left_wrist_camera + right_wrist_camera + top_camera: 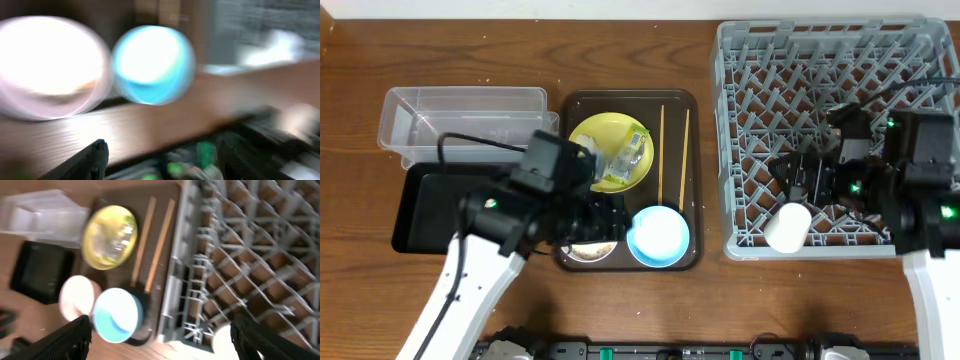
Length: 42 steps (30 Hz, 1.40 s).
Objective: Sort waste into correct bins and load items into the dishwasher rack
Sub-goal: 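Grasp the pink bowl holding the rice cake with the left gripper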
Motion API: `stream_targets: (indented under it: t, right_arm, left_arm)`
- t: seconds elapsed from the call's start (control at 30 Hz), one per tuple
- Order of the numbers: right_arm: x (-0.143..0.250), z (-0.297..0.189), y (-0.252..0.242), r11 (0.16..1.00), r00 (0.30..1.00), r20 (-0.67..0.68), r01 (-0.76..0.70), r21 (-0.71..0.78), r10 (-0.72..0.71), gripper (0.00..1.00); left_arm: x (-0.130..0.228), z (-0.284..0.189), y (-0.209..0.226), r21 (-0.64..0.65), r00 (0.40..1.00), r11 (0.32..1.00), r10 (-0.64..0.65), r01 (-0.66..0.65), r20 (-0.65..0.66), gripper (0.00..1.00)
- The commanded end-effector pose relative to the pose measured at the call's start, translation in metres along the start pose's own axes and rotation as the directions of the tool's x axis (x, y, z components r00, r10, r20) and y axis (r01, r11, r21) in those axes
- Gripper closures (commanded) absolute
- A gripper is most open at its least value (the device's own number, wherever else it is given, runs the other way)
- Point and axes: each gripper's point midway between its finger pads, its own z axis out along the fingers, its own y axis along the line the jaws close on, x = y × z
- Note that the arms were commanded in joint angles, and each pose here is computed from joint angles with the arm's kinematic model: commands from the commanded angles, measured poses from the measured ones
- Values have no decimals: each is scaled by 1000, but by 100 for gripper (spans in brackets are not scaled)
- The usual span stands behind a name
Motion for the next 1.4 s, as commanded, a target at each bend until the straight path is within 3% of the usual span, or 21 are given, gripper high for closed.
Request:
stream_targets:
  t: [0.0,0.3,0.57,0.8,0.97,1.23,1.37]
  right_arm:
    - [-1,-5,20,995,999,9,35,-90,-34,12]
    - [3,-4,19,996,1000,-11,22,-89,-23,12]
    - [5,-3,17,997,1000,-17,18,-80,-20,11]
    - [7,-3,16,997,1000,-28,12,-75,-14,11]
    - [13,-1,11,999,998,-58,-6,-53,3,11]
    - [17,5,2,1000,996,-89,-24,-17,22,11]
    - [18,7,1,999,995,-98,-29,-16,27,11]
  left_arm:
    - [-18,16,60,-328,993,940,-65,93,96,28]
    - [-26,75,77,-396,995,914,-104,91,-10,42]
    - [-67,77,55,-306,992,951,-1,40,127,41]
    - [-83,92,59,-326,988,945,13,38,153,41]
    - [-56,102,61,-326,994,939,-97,110,56,44]
    - [-36,132,69,-396,997,915,-79,80,19,46]
    - [-33,147,72,-412,996,908,-88,77,-7,53]
